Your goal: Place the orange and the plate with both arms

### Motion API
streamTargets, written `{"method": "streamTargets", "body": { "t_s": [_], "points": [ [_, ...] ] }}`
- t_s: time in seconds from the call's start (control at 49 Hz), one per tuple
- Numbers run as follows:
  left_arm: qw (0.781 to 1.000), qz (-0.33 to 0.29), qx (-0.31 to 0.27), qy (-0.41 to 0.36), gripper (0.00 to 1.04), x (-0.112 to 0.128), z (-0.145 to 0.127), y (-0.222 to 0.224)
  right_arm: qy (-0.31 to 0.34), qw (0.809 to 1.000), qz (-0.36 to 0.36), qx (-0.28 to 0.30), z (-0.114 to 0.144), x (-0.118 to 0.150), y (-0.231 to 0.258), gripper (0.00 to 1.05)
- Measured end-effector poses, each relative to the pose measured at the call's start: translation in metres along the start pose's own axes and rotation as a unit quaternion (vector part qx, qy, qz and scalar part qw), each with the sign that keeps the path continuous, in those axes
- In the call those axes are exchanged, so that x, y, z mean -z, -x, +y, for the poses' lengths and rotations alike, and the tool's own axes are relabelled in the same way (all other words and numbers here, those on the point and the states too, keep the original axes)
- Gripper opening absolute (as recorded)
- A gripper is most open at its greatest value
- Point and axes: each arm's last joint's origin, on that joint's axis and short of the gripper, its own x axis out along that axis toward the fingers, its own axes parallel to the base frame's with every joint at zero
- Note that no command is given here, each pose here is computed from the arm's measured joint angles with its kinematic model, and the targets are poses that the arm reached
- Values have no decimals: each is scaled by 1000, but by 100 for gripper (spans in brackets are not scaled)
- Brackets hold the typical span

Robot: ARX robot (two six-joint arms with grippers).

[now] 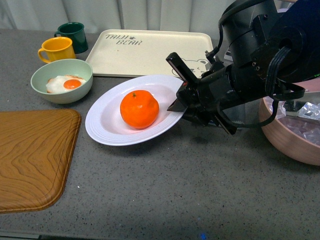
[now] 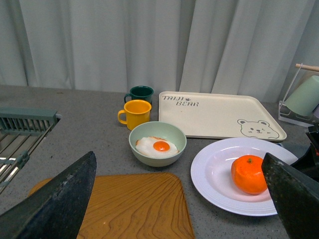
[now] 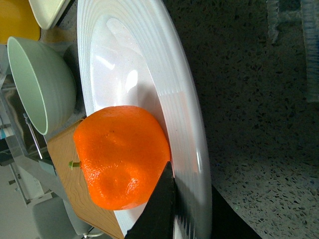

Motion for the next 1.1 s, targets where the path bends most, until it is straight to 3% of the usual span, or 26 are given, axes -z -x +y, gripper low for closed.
{"method": "streamTargets", "body": {
  "t_s": [0.265, 0.51, 0.959, 1.102],
  "points": [
    [1000, 0, 0, 0, 98, 0, 0, 0, 25, 995, -51, -76, -3, -3, 9, 4],
    [1000, 0, 0, 0, 98, 0, 0, 0, 39, 987, -77, -133, 32, -46, 16, 4],
    [1000, 0, 0, 0, 98, 0, 0, 0, 35, 994, -55, -92, 69, -140, -70, 4],
    [1000, 0, 0, 0, 98, 0, 0, 0, 26, 995, -54, -78, 67, -151, -83, 4]
  ]
}}
